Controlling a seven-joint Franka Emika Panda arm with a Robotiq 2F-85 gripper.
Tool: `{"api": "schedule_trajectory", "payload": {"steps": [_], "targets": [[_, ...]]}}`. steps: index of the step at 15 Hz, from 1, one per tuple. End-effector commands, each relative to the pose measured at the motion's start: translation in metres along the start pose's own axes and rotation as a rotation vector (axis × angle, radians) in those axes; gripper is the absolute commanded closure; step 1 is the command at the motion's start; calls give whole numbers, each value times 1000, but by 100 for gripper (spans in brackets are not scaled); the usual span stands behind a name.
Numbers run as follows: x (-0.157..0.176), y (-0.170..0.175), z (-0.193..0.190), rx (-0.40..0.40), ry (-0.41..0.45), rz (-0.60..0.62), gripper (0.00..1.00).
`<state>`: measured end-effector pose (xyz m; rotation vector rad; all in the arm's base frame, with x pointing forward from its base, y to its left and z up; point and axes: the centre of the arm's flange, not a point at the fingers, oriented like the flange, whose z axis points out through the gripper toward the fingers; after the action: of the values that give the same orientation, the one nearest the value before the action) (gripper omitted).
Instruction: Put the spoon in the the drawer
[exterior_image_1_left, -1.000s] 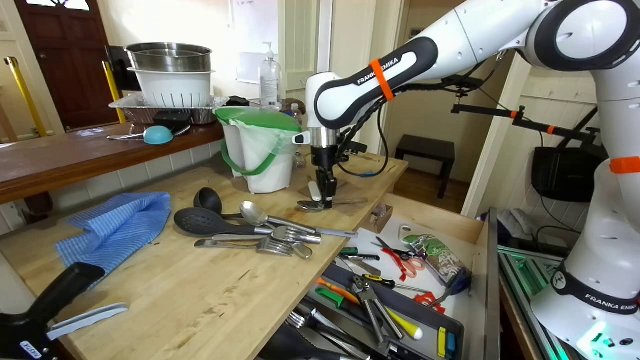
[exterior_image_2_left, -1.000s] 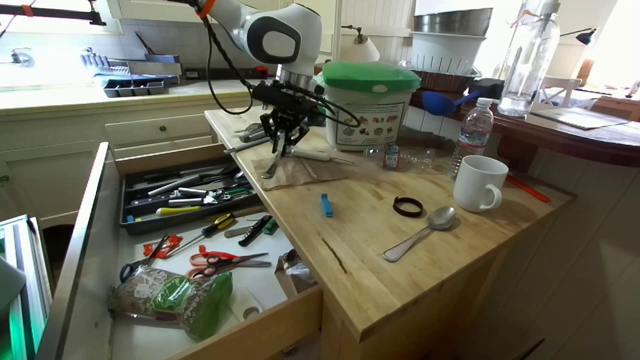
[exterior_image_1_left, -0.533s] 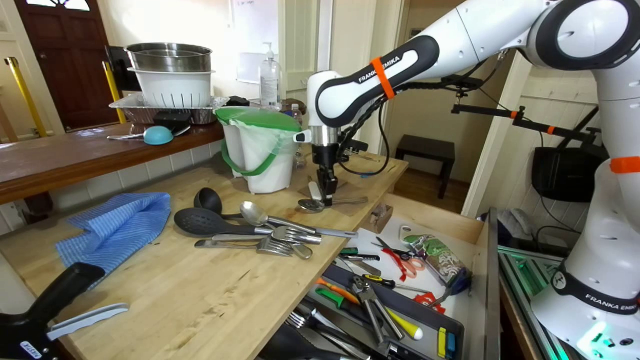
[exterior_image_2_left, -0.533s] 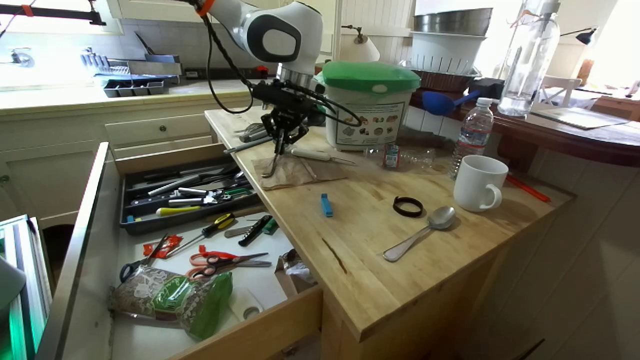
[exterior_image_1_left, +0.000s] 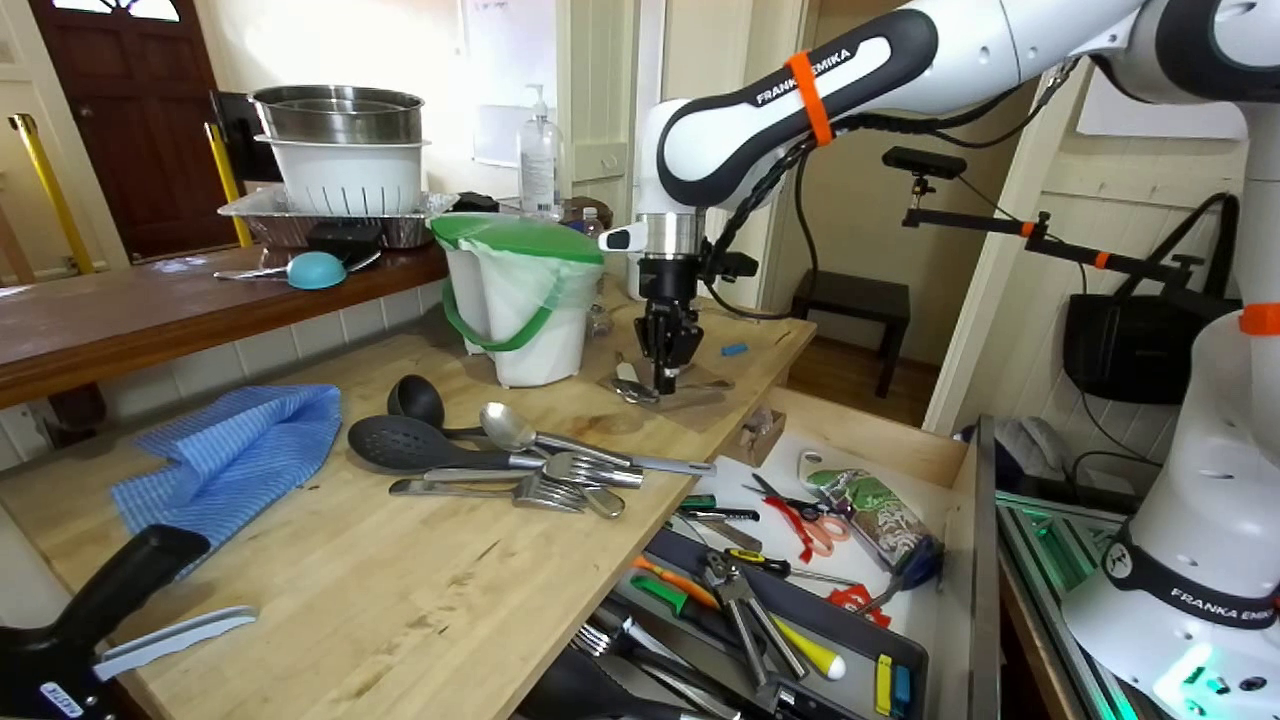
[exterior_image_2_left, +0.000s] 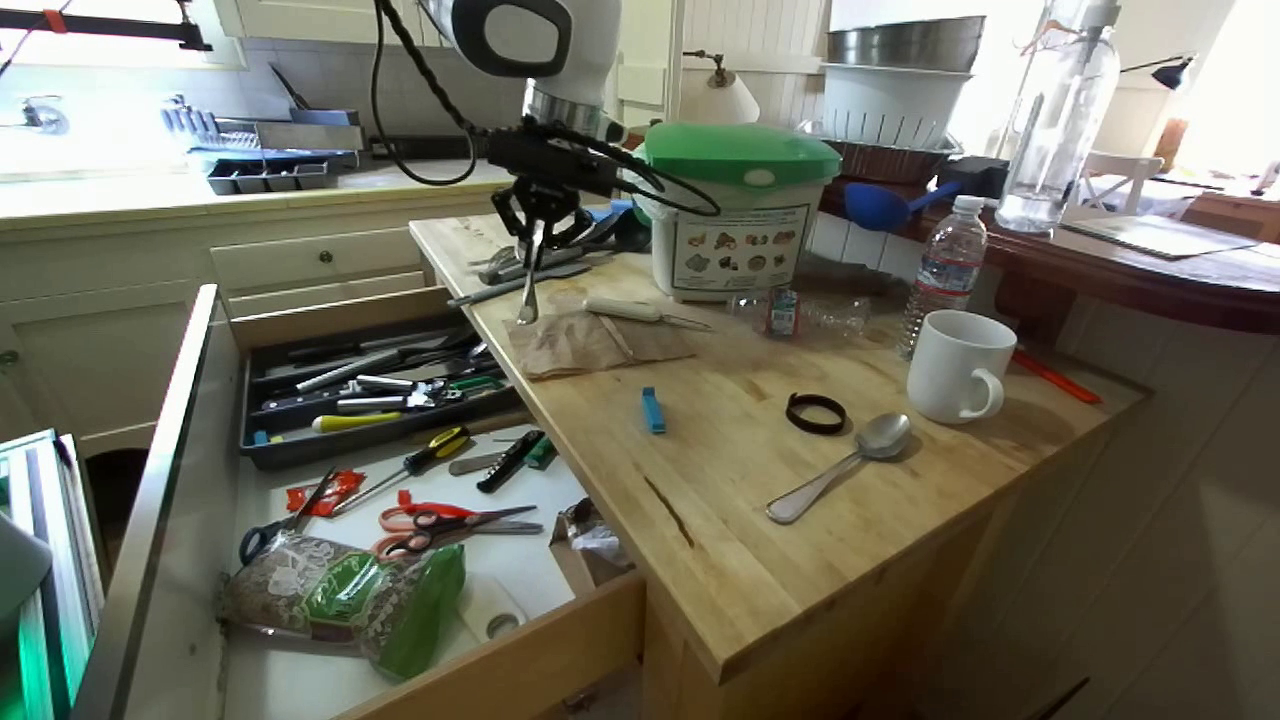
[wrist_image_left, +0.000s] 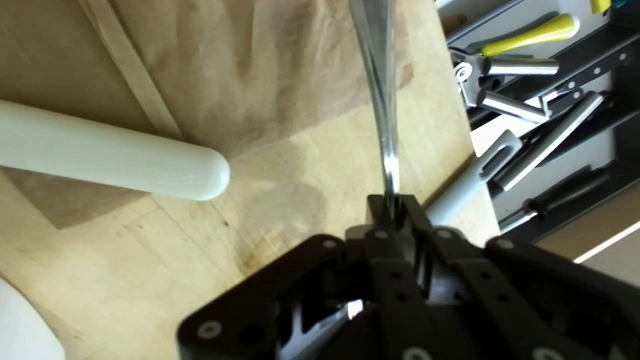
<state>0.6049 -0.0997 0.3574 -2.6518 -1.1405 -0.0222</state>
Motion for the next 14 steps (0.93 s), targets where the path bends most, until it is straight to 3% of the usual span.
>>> {"api": "schedule_trajectory", "payload": {"steps": [1,7,10,14], "targets": [[7,-29,8,80,15,-79,98],[57,-77,41,156,28,-90,98],[71,-107,52,139,-10,-51,98],[64,-140,57,184,-165,-92,98]]}}
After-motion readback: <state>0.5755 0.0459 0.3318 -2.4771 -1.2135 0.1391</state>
